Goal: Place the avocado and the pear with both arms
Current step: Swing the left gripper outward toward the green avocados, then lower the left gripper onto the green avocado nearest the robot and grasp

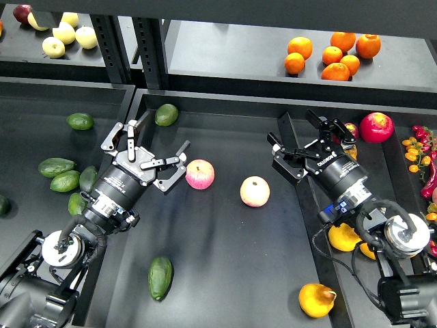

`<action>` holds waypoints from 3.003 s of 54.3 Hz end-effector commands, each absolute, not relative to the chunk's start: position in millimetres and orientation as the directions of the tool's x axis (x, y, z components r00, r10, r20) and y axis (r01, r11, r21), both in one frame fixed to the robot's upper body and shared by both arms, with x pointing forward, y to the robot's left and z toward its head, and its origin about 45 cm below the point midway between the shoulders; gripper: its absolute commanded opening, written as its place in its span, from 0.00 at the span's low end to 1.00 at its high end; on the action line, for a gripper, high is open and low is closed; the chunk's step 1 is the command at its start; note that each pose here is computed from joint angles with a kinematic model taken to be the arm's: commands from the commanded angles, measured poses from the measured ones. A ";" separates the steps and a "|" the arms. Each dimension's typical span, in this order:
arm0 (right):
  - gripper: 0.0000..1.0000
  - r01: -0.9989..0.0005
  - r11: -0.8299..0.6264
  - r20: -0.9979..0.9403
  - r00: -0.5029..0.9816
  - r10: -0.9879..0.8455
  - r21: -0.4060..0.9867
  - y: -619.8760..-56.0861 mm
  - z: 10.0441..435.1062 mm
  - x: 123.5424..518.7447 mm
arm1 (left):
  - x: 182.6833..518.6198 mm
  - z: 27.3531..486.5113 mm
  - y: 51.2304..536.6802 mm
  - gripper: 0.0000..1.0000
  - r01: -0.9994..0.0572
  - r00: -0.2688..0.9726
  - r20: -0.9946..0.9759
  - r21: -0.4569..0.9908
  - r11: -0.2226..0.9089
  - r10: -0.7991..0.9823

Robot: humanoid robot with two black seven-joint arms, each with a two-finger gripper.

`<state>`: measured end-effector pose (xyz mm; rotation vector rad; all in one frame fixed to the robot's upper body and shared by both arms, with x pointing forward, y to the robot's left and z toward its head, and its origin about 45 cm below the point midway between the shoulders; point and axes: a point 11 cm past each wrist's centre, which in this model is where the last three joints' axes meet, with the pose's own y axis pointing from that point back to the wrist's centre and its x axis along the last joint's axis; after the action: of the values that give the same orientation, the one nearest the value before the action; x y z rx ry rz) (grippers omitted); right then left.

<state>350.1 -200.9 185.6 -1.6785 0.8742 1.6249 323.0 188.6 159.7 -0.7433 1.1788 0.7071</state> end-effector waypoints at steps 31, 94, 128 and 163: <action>1.00 -0.830 -0.557 -0.997 0.032 -0.067 0.011 -209.2 189.0 355.9 | 318.6 155.2 258.0 1.00 -0.553 0.328 -0.791 0.283 0.784 0.516; 1.00 -0.845 -0.535 -0.997 0.035 -0.069 0.007 -217.8 190.4 358.1 | 347.6 165.8 268.3 0.99 -0.210 0.878 -0.005 0.894 0.395 0.479; 1.00 -0.844 -0.537 -0.997 0.042 -0.071 0.003 -216.6 195.2 367.6 | 342.5 123.2 211.1 0.99 -0.076 0.992 0.062 0.988 0.132 0.107; 1.00 -0.844 -0.537 -0.996 0.047 -0.071 -0.002 -216.4 198.0 372.5 | 337.0 95.4 206.4 0.99 -0.065 0.998 0.065 0.998 0.014 0.004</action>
<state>371.3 -216.6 197.4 -1.6914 0.9280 1.5536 339.4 212.4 99.9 1.5500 -0.0397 0.0713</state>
